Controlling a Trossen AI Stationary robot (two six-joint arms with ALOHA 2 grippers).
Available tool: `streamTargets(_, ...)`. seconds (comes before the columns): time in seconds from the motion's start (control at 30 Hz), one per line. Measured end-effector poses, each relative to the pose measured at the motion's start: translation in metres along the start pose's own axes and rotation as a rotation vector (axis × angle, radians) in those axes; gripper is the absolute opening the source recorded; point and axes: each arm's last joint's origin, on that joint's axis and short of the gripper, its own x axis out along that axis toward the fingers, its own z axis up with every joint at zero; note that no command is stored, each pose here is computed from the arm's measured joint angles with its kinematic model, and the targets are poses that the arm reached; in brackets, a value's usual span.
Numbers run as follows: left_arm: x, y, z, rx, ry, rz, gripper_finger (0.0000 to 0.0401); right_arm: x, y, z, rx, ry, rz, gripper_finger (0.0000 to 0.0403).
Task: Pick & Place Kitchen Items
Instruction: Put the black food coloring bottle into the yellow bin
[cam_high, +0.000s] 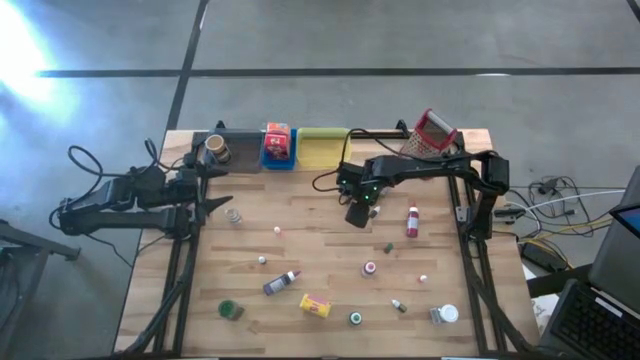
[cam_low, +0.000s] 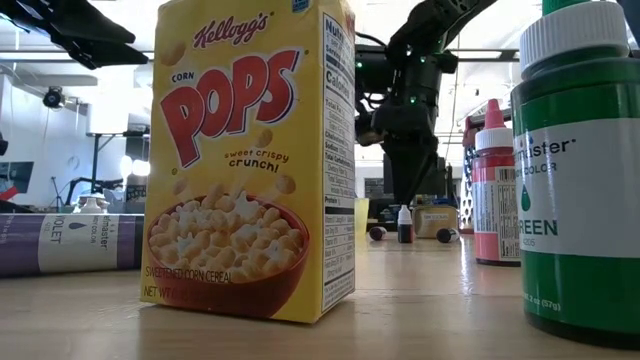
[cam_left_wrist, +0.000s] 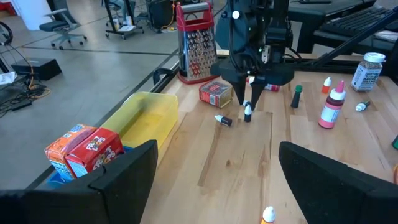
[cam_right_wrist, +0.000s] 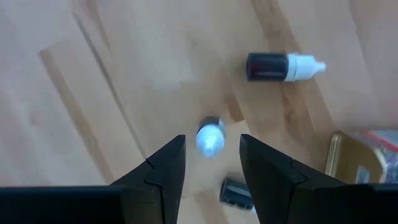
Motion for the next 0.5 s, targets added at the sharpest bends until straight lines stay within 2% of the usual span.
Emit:
streamTargets(0.27,0.000,0.000,0.000,0.000,0.000,0.000,0.0339,0.006,-0.002,-0.003,-0.001,-0.006,-0.002,0.0160)
streamTargets(0.5,0.000,0.000,0.000,0.000,0.000,0.000,0.0339,0.011,-0.003,-0.007,0.000,0.002,-0.006,0.0142)
